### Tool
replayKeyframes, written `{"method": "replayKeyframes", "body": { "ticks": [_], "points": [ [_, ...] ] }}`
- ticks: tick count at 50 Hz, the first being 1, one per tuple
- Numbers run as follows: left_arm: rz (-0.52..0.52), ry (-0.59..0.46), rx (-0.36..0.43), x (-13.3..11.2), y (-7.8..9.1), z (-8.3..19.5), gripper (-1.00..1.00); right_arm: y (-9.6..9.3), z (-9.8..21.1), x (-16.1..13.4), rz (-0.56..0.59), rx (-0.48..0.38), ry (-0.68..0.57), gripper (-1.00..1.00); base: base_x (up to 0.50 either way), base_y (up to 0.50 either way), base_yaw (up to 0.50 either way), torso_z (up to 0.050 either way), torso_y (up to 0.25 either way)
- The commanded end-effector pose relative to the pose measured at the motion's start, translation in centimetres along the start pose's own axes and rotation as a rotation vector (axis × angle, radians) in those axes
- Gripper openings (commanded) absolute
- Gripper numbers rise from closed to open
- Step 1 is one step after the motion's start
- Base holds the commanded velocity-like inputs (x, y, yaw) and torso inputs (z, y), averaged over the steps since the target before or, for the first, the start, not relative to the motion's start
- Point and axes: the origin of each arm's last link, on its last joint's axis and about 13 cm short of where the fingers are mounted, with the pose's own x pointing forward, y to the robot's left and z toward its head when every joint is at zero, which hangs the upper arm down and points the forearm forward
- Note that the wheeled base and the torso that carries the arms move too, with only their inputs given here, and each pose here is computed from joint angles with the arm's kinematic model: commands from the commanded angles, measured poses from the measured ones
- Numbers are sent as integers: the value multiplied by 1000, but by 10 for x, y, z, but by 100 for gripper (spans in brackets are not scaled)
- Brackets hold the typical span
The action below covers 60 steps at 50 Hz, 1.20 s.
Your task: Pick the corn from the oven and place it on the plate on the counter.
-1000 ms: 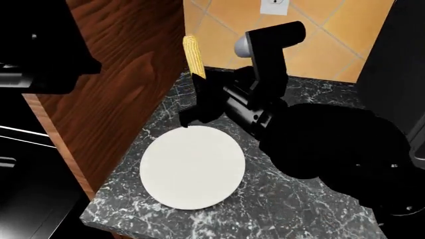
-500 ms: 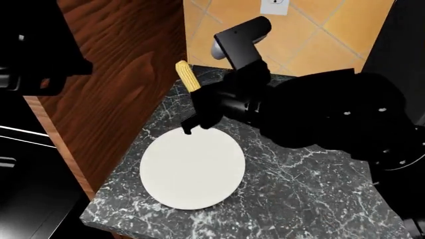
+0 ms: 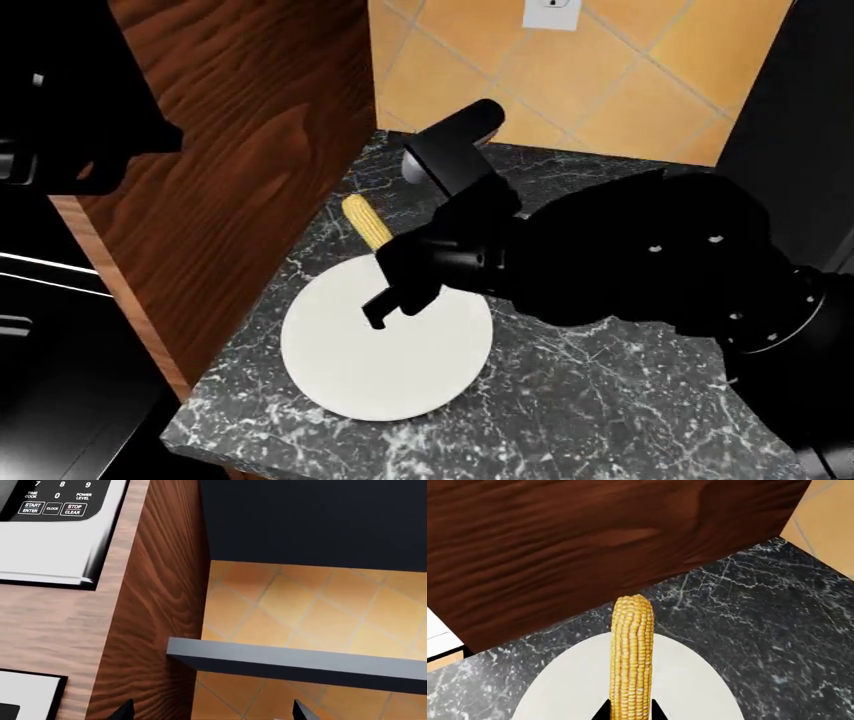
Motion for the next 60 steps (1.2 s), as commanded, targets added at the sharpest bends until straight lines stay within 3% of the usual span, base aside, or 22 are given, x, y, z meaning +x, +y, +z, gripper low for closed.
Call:
{"method": "replayKeyframes", "body": {
  "ticks": [1,34,60],
  "points": [
    [0,2,0,0,0,-1,100,1,-12,6,16,12,32,-100,0,0,0,0,0],
    [-2,10,3,0,0,-5,100,2,-51,24,23,89,80,-100,0,0,0,0,0],
    [-4,11,2,-1,0,-5,100,3,-62,31,32,106,95,-100,0,0,0,0,0]
  ]
}}
